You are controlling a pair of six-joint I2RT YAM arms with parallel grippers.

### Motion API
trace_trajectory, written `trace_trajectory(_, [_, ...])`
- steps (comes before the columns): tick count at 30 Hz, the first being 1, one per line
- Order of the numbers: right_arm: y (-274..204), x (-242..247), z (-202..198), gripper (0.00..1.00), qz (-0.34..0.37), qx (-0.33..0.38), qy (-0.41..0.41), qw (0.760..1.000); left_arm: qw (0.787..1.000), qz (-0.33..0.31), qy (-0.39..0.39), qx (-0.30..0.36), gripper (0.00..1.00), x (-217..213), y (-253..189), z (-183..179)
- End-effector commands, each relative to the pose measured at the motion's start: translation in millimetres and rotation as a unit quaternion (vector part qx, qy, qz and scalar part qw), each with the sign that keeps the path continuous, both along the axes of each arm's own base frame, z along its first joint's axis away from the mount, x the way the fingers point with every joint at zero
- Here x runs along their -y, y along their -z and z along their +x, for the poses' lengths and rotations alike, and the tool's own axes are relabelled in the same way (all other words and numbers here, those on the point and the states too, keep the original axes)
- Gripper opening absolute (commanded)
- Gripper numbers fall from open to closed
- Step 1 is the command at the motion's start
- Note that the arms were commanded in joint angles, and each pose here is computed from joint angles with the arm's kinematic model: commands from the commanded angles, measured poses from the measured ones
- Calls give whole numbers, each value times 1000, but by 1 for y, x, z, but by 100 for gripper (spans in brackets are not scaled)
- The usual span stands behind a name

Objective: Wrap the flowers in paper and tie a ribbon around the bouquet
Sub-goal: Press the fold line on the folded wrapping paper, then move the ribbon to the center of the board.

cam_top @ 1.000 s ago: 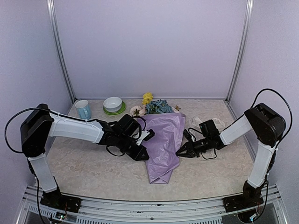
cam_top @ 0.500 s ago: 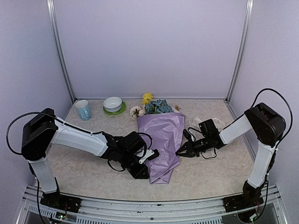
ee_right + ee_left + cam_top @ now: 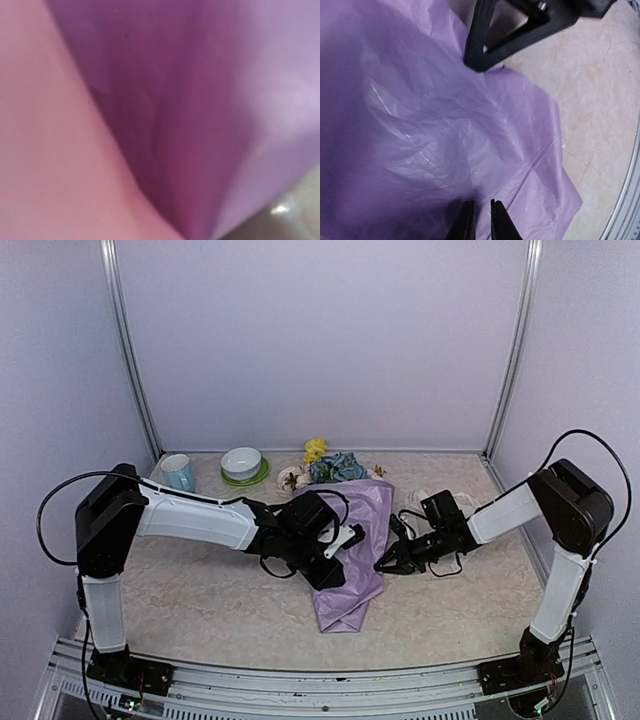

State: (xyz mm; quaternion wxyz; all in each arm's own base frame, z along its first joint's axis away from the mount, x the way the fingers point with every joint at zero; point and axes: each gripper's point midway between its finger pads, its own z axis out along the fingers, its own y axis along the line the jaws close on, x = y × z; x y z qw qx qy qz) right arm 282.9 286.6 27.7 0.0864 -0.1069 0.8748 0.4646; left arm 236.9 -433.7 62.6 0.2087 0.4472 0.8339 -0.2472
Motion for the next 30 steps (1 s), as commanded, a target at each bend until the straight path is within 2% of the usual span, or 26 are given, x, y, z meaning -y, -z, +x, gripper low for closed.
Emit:
trace_trajectory(1, [-20, -2, 8, 0, -16, 30, -2, 999, 998, 59, 29, -9, 13, -4, 41, -16])
trace_trajectory(2, [-27, -2, 9, 0, -17, 37, -3, 999, 997, 63, 38, -13, 13, -3, 45, -21])
trace_trajectory(6, [-52, 5, 20, 15, -50, 71, 6, 996, 995, 74, 57, -30, 13, -1, 59, -34])
trace_trajectory(9, [-67, 25, 33, 17, -118, 104, 28, 987, 995, 72, 57, -35, 13, -2, 60, -36])
trace_trajectory(13, [-86, 79, 54, 26, -188, 119, 106, 969, 995, 67, 61, -38, 14, -2, 60, -38])
trace_trajectory(17, [-88, 137, 73, 30, -246, 125, 174, 945, 995, 67, 62, -38, 14, -1, 60, -38])
trace_trajectory(20, [-85, 154, 87, 47, -297, 134, 178, 928, 995, 69, 63, -37, 14, -1, 61, -38])
trace_trajectory(24, [-78, 134, 104, 61, -271, 140, 142, 942, 995, 71, 64, -36, 14, 0, 61, -39])
trace_trajectory(30, [-29, 112, 110, 66, -264, 81, 104, 956, 995, 73, 63, -32, 15, 1, 61, -39])
